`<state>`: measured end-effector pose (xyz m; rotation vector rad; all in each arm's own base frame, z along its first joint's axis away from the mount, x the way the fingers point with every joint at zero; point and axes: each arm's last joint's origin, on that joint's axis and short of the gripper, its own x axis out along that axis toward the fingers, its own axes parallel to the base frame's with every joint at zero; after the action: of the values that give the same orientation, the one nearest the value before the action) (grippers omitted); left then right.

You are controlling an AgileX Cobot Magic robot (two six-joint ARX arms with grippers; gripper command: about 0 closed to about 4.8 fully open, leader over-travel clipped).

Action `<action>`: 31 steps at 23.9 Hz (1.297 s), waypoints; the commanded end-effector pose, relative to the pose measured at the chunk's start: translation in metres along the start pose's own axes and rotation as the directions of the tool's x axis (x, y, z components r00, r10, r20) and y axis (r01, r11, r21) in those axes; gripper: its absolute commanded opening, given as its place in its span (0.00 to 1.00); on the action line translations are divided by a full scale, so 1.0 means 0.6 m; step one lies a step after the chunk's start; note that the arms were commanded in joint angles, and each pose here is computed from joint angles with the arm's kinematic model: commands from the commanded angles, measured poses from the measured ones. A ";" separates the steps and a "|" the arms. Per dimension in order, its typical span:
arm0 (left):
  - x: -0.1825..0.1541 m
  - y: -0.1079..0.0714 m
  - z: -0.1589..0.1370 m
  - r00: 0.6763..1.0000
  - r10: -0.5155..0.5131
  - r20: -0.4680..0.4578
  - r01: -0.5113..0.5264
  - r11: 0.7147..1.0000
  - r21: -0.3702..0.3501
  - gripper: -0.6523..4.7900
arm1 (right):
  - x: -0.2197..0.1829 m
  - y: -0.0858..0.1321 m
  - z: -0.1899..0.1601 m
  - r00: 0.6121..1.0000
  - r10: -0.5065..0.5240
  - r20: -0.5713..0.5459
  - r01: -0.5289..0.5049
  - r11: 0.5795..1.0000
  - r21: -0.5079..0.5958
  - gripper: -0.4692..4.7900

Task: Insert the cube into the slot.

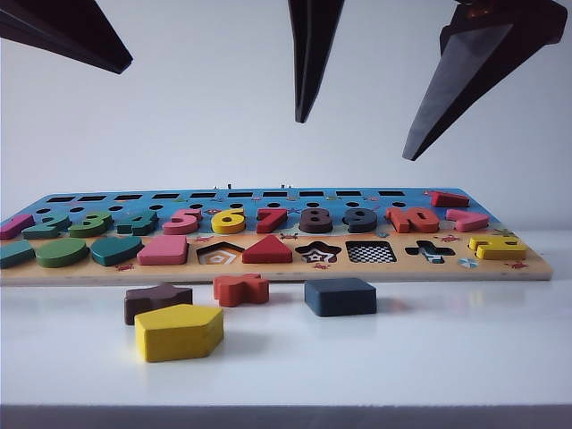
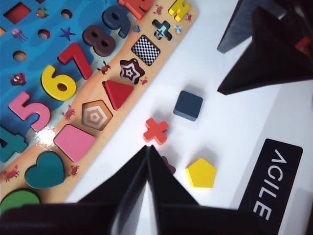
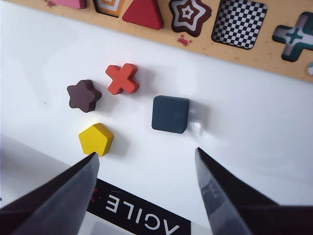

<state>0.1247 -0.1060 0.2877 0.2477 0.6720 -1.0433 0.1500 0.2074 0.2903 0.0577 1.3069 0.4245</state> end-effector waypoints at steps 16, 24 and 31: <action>0.000 0.005 0.004 0.999 0.035 0.033 -0.035 0.999 -0.004 0.15 | 0.091 0.033 0.005 0.989 -0.142 -0.049 0.141 0.990 -0.008 0.74; -0.001 0.005 0.005 0.999 0.036 0.038 -0.036 0.999 -0.002 0.15 | 0.118 0.033 0.010 0.980 -0.193 -0.044 0.191 0.981 -0.034 0.74; -0.001 0.006 0.012 0.996 0.043 0.082 -0.044 0.999 0.015 0.15 | 0.131 0.033 0.012 0.974 -0.223 -0.037 0.222 0.974 -0.041 0.67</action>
<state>0.1292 -0.1060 0.2895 0.2364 0.6245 -1.0071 0.1658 0.2528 0.2240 -0.1308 1.3491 0.2590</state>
